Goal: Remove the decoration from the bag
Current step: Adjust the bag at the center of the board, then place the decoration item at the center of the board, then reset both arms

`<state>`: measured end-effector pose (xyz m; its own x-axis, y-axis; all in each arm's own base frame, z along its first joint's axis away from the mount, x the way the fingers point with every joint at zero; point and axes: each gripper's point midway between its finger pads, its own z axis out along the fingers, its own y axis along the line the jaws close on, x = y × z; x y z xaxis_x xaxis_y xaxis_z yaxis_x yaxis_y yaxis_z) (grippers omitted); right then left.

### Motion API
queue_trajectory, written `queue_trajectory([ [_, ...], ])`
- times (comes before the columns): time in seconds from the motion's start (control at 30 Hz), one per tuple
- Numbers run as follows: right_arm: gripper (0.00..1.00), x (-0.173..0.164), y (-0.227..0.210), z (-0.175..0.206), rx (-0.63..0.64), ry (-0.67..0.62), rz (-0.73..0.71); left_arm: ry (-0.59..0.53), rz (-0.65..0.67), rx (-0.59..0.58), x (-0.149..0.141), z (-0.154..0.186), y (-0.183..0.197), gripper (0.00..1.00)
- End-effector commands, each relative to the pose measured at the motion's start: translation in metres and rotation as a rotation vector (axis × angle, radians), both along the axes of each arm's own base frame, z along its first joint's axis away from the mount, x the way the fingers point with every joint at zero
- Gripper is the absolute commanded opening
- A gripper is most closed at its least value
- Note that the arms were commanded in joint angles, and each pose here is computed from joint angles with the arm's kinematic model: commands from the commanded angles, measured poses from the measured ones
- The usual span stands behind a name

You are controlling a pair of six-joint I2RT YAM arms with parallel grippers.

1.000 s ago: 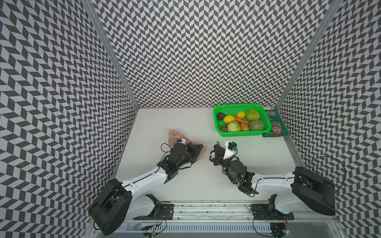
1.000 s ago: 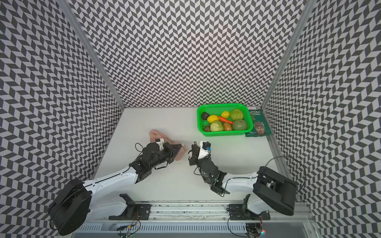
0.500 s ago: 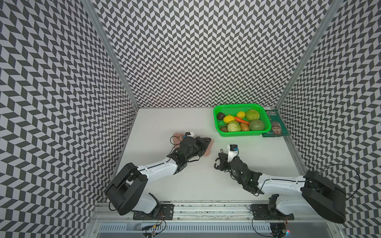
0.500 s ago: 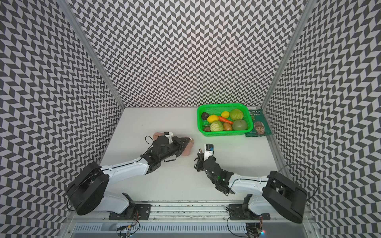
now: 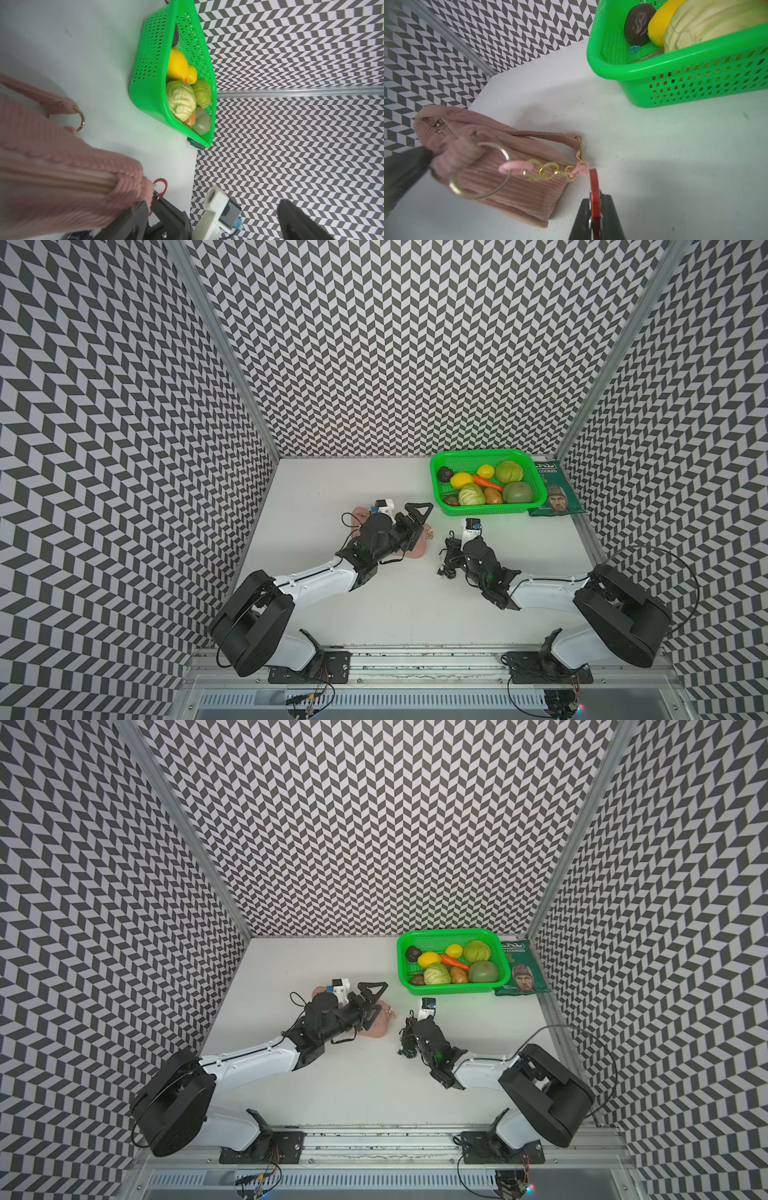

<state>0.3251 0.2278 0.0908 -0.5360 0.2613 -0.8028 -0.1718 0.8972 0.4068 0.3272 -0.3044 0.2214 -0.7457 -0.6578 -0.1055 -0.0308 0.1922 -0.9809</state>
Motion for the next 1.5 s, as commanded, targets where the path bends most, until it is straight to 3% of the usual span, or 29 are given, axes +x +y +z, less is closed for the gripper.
queue_trajectory([
  [0.0, 0.00, 0.015, 0.007, 0.006, 0.028, -0.012, 0.016, -0.134, -0.016, -0.041, 0.002, 0.051, -0.001, 1.00],
  [0.17, 0.01, 0.033, 0.012, -0.004, 0.020, 0.018, 0.018, -0.171, -0.017, -0.078, 0.000, 0.070, 0.003, 1.00],
  [0.27, 0.07, 0.041, 0.013, -0.009, 0.012, 0.029, 0.012, -0.193, -0.021, -0.092, -0.004, 0.080, 0.005, 1.00],
  [0.53, 0.47, 0.048, 0.011, -0.002, 0.015, 0.033, 0.012, -0.262, 0.031, -0.062, -0.008, 0.106, 0.026, 1.00],
  [0.83, 0.76, 0.039, -0.003, 0.048, 0.103, -0.030, -0.024, -0.329, 0.138, 0.030, -0.006, 0.128, 0.062, 1.00],
  [0.97, 1.00, 0.035, -0.022, 0.084, 0.141, -0.087, -0.097, -0.380, 0.264, 0.160, 0.002, 0.145, 0.092, 1.00],
  [1.1, 1.00, 0.034, -0.053, 0.121, 0.151, -0.166, -0.205, -0.485, 0.445, 0.342, 0.007, 0.171, 0.132, 1.00],
  [1.27, 0.99, 0.040, -0.121, 0.156, 0.130, -0.274, -0.451, -0.588, 0.729, 0.631, 0.006, 0.195, 0.191, 1.00],
  [1.47, 1.00, 0.040, -0.211, 0.167, -0.014, -0.412, -0.751, -0.598, 0.989, 1.029, 0.008, 0.182, 0.256, 1.00],
])
